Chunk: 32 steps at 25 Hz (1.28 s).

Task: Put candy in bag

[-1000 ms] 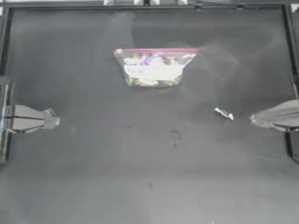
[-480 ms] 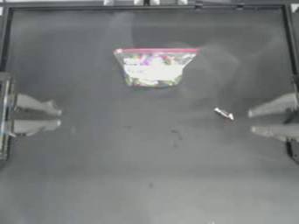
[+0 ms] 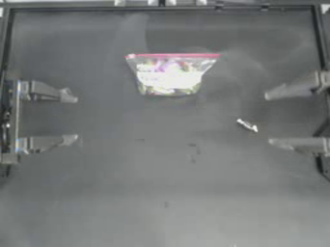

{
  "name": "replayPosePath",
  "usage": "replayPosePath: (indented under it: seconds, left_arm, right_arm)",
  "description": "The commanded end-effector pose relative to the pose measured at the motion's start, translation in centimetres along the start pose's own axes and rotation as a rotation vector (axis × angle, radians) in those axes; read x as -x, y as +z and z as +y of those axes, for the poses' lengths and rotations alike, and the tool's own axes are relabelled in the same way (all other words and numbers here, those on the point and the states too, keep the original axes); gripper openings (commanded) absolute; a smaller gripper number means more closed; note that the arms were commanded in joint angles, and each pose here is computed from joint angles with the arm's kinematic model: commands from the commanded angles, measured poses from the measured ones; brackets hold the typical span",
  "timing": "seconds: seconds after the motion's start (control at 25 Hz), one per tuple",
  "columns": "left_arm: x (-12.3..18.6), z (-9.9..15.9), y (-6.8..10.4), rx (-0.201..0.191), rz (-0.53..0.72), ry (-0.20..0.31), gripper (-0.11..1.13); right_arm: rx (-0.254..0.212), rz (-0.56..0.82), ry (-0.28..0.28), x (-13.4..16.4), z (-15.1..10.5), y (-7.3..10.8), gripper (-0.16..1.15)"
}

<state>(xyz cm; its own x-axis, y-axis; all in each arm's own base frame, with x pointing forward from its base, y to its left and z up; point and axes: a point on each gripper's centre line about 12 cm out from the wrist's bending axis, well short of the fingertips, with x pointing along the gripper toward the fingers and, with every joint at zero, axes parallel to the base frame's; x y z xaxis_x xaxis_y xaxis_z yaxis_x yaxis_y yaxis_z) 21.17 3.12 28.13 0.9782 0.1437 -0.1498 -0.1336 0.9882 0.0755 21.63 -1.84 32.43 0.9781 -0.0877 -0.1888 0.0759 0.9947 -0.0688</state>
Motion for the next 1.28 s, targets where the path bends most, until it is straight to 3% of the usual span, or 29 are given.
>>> replayPosePath:
  seconds: [0.04,0.32,0.56,0.76,1.28]
  left_arm:
    - [-0.5,0.7,0.5,0.006,0.024,0.026,0.99]
    - [-0.4,1.9,-0.3,0.018,0.082,0.082,0.99]
    - [-0.4,2.3,-0.8,0.023,0.101,0.100,0.99]
    - [-0.8,2.6,-1.3,0.025,0.122,0.110,0.99]
    - [-0.5,3.7,-2.6,0.038,0.159,0.165,0.99]
  right_arm:
    - [0.002,0.070,-0.053,-1.2,-1.4,2.3,1.01]
    - [0.051,0.255,-0.099,-4.3,-2.9,4.2,1.00]
    - [0.127,0.374,-0.153,-7.1,-4.4,5.8,1.00]
    - [0.156,0.427,-0.190,-9.3,-5.8,6.7,1.00]
    - [0.184,0.552,-0.173,-15.0,-9.4,6.8,1.00]
